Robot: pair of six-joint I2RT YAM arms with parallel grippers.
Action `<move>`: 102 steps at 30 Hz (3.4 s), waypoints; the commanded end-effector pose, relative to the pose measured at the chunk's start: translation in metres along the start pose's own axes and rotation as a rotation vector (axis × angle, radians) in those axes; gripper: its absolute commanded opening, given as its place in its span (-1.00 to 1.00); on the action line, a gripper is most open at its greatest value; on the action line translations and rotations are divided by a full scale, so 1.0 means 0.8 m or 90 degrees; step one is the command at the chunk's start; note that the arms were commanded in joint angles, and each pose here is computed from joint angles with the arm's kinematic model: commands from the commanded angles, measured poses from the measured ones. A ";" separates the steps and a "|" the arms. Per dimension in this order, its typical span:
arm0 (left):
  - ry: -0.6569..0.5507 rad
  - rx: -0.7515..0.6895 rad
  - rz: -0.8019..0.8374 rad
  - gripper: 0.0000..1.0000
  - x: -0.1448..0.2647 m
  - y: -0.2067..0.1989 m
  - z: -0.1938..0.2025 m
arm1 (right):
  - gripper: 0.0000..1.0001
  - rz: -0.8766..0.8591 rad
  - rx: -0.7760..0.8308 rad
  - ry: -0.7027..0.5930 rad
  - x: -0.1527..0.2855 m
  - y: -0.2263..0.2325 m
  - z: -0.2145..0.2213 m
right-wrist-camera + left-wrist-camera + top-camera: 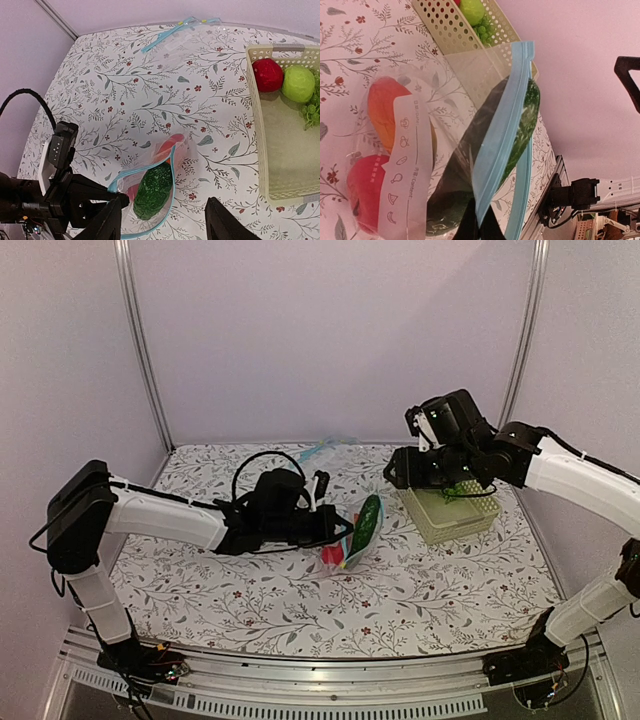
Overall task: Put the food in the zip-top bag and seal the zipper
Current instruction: Place the fake vegetable in the zipper food storage bag, then adjust the fake vegetable in the zipper food storage bag, then pass from the left arm to the right
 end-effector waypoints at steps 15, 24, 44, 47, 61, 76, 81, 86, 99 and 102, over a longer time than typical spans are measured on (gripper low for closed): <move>0.022 -0.018 0.017 -1.00 0.006 -0.001 0.010 | -0.40 -0.049 0.033 0.201 -0.045 0.001 0.051; 0.022 -0.025 0.032 -1.00 0.004 -0.005 0.003 | -0.47 -0.027 0.028 0.198 -0.070 -0.010 0.070; 0.005 -0.020 0.123 -1.00 -0.005 -0.024 -0.006 | -0.64 0.023 0.041 0.122 -0.151 -0.027 0.093; 0.012 -0.017 0.123 -1.00 -0.007 -0.023 -0.007 | -0.63 -0.001 0.038 0.138 -0.159 -0.023 0.098; 0.007 0.010 0.085 -1.00 0.017 0.014 -0.008 | -0.35 -0.030 0.057 0.154 -0.083 -0.016 0.082; 0.024 -0.008 0.079 -1.00 0.031 0.016 -0.008 | 0.09 -0.005 0.050 0.141 -0.037 -0.014 0.050; 0.028 -0.017 0.067 -1.00 0.036 0.016 -0.008 | 0.18 0.017 0.051 0.161 -0.062 -0.016 0.056; 0.034 -0.025 0.061 -1.00 0.038 0.016 -0.008 | 0.22 0.027 0.051 0.175 -0.083 -0.015 0.060; 0.045 -0.041 0.056 -1.00 0.039 0.015 -0.007 | -0.11 0.038 0.052 0.181 -0.108 -0.008 0.058; 0.051 -0.058 0.047 -1.00 0.040 0.014 -0.007 | -0.29 0.038 0.048 0.181 -0.112 -0.005 0.057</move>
Point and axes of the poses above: each gripper's point midway between its finger pads, its own x axis back along the fingers, its own y axis along the line the jaws close on, z = x × y, the point moved 7 cm from there along x, back along the fingers, and after that the axes turned 15 degrees about -x, right-handed, at the moved point
